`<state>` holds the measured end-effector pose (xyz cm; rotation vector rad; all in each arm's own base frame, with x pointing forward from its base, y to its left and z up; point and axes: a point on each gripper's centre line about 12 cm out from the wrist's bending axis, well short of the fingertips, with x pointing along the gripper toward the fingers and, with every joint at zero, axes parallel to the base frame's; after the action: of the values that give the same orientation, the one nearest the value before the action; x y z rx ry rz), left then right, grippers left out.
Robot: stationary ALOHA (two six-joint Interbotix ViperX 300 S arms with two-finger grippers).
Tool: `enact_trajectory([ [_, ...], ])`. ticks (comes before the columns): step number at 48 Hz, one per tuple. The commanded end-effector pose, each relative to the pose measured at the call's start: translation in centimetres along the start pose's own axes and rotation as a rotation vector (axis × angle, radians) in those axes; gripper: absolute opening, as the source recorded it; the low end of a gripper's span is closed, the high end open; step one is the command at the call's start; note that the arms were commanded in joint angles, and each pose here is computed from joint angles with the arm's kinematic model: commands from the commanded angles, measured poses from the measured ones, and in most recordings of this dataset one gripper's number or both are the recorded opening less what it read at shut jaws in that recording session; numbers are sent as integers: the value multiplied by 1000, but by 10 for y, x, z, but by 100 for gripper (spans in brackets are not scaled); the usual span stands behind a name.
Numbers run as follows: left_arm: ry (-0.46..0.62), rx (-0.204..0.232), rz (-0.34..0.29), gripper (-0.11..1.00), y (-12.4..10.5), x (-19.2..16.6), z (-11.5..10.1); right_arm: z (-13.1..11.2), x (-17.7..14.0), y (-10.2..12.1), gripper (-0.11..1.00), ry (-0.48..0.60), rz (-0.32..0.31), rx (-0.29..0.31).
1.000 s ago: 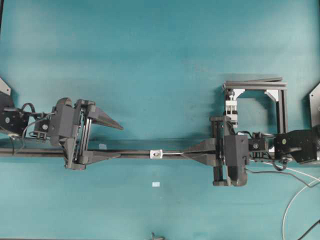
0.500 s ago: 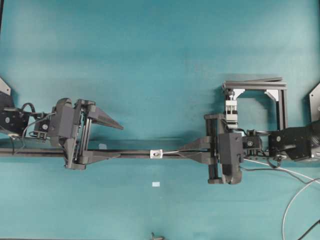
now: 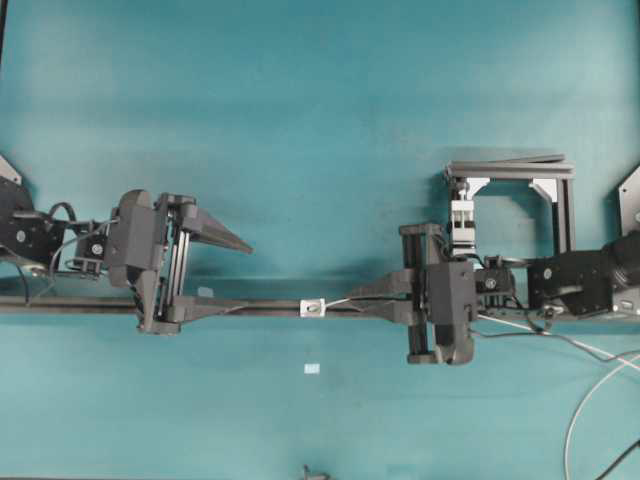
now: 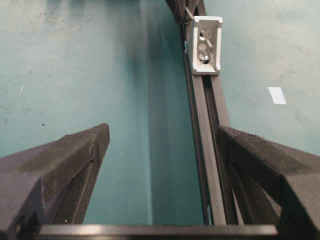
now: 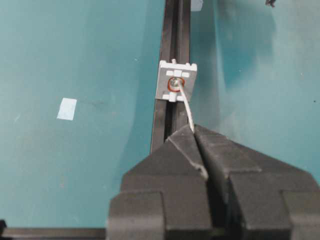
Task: Insert the wire through the hole in the metal fitting marked with a red label.
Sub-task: 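Push the wire tip through the bracket hole with the right gripper, then move the left gripper to the wire tip beyond the bracket and grasp it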
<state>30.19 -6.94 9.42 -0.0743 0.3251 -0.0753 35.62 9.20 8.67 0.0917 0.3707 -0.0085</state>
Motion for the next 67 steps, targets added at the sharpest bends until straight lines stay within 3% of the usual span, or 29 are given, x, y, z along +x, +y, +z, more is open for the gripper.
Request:
enact_trajectory([
  [1,-20,-8,7,51,1,4,8,8,3,-1,1,-22,-4,11],
  [67,12,-57,13,49,-5,60,26,7,14,0,1,-17,10,-11],
])
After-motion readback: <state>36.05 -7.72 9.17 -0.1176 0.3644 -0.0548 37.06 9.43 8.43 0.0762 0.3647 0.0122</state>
